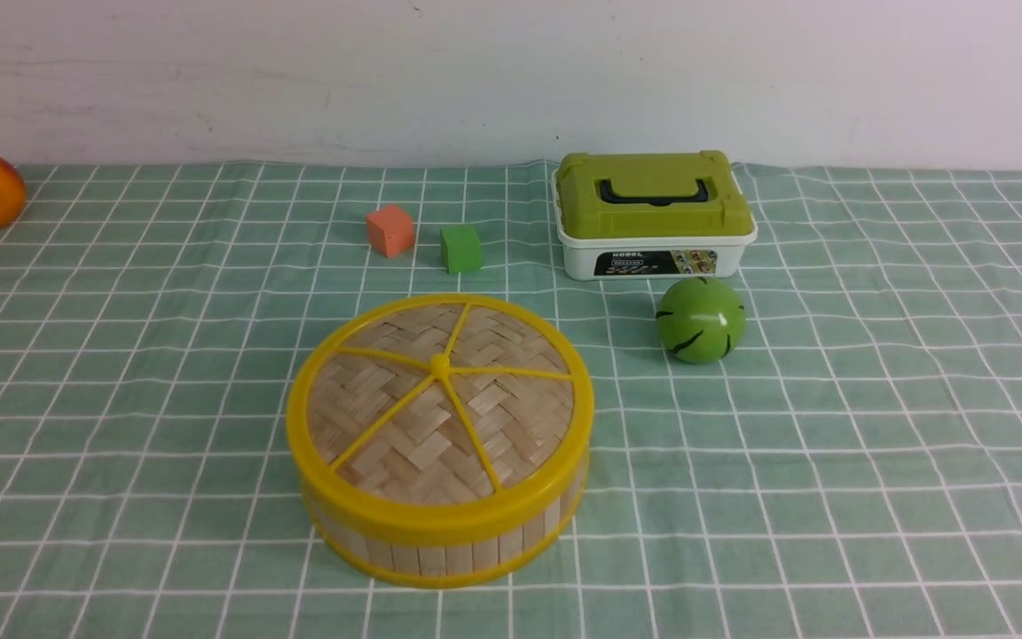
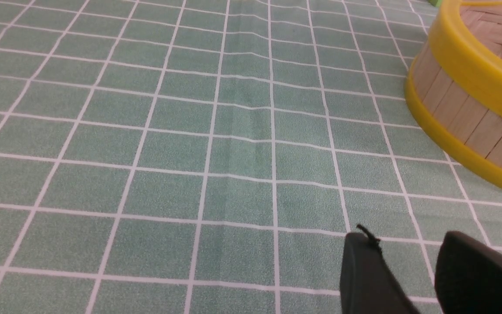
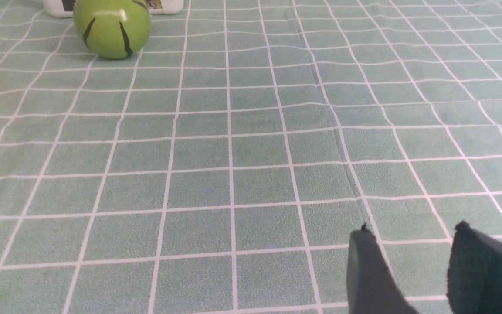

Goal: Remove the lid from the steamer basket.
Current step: Use the right arm to lift the lid of the steamer

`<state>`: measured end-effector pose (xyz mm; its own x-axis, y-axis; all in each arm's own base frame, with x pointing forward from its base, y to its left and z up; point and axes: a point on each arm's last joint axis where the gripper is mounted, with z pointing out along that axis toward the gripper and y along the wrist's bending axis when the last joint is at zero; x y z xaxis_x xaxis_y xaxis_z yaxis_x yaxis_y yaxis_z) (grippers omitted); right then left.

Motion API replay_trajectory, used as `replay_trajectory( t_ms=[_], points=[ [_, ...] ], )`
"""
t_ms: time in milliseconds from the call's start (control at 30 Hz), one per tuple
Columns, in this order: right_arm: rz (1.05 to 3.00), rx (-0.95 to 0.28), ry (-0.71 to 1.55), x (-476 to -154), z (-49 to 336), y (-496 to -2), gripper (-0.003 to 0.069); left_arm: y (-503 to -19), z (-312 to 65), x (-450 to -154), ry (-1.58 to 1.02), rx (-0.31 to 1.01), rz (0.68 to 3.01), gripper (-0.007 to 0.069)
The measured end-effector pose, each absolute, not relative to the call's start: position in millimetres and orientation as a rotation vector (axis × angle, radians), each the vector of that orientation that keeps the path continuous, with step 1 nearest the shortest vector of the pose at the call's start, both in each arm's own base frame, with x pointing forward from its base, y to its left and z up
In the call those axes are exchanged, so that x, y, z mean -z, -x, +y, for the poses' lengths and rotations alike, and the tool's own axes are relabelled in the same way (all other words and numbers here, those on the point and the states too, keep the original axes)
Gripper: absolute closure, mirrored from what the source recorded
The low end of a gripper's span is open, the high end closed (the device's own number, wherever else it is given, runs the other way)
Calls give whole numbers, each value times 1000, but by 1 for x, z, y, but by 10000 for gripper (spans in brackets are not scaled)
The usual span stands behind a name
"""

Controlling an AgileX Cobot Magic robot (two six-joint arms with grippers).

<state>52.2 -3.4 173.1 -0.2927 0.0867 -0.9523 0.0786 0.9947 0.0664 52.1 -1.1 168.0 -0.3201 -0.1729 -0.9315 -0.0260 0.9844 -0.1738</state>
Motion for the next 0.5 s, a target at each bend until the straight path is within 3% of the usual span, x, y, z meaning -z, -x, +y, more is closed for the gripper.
replay_trajectory(
  t_ms=[500],
  points=[
    [1870,20,-102,-173,-4,-52,418,-52,-1,-168,143,148,1893,386]
  ],
)
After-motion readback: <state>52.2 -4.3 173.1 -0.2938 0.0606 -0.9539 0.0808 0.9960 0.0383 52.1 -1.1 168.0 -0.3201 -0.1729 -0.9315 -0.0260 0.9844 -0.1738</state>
